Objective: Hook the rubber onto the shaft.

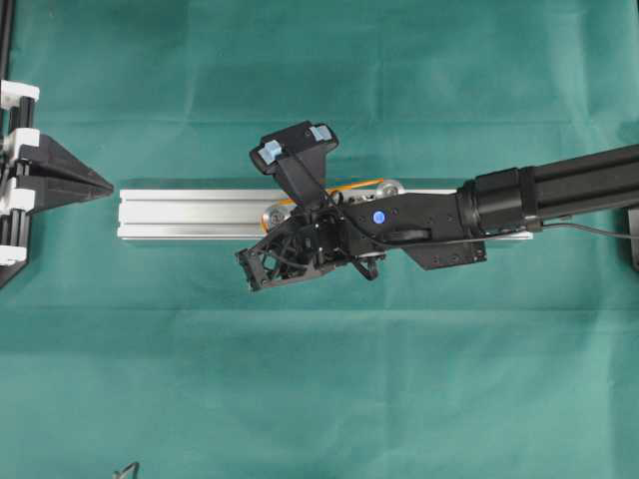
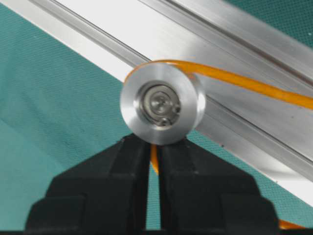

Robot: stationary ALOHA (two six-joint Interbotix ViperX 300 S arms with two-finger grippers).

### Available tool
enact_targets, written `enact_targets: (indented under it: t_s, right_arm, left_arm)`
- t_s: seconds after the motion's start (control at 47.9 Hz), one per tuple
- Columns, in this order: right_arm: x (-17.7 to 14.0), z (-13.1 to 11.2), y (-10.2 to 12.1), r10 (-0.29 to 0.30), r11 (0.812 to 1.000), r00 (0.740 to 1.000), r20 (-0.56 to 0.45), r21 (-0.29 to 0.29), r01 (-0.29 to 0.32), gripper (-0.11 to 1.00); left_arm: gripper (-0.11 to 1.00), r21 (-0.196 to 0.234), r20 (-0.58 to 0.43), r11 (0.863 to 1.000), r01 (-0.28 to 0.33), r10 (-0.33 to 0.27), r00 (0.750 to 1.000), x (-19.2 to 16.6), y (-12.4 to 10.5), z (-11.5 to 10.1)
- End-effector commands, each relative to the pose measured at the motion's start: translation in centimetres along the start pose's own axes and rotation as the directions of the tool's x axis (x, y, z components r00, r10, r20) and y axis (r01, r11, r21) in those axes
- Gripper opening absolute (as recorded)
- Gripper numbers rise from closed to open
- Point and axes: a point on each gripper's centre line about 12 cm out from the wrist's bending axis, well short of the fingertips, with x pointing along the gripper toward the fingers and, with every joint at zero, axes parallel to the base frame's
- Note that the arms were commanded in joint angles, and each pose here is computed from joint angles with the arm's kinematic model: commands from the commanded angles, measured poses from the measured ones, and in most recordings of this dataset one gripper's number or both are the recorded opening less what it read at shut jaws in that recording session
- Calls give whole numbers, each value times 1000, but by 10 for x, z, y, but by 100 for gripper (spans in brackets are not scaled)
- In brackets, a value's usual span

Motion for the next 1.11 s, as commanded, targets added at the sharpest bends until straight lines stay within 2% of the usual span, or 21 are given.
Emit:
enact_targets:
  t_s: [0.0,0.689,1.086]
  right_arm:
    - [-17,-3,8,38,999,999,0,1,-38,6]
    - [-44,-5,-6,43,999,999,1,-1,-43,6]
    - [-52,-3,-8,48,998,999,18,-51,-47,6]
  left_arm:
    - [0,3,32,1000,-1,1,999,-3,0,11]
    - [0,5,34,1000,-1,1,999,-4,0,12]
    - [0,3,34,1000,-1,1,999,-3,0,12]
